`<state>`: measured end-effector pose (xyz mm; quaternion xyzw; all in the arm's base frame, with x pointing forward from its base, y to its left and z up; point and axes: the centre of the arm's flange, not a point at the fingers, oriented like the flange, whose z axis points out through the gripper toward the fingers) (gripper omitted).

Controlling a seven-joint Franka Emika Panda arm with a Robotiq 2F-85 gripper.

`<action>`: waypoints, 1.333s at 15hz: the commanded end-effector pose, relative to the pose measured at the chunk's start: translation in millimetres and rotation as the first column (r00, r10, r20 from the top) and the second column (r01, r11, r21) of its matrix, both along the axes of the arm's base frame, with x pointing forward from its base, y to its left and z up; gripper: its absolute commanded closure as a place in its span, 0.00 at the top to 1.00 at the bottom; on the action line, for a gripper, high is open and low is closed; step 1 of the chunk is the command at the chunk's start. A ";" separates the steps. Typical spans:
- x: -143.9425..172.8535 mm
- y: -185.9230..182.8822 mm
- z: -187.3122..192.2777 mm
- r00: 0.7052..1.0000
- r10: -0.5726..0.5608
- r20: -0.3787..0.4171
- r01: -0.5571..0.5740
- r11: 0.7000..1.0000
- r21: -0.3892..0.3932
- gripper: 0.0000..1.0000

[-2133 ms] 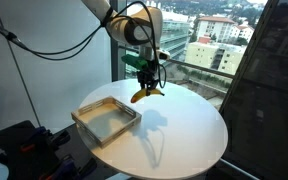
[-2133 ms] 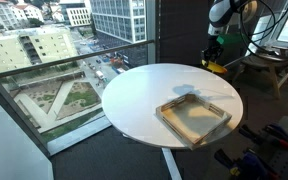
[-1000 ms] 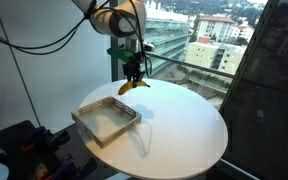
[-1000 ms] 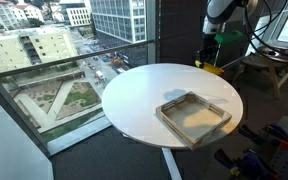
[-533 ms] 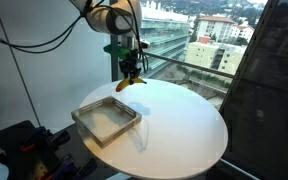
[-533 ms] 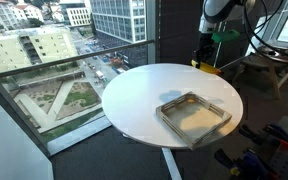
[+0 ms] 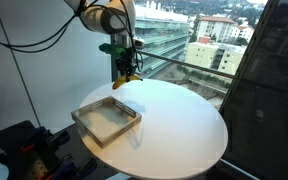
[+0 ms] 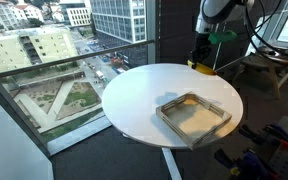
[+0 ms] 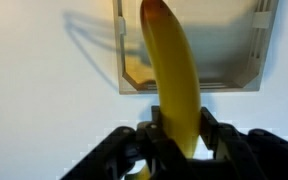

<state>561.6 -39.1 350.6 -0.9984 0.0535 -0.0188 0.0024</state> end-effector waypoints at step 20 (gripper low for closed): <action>-34.0 53.7 -22.4 0.976 -0.211 -0.047 0.211 0.978 -0.008 0.16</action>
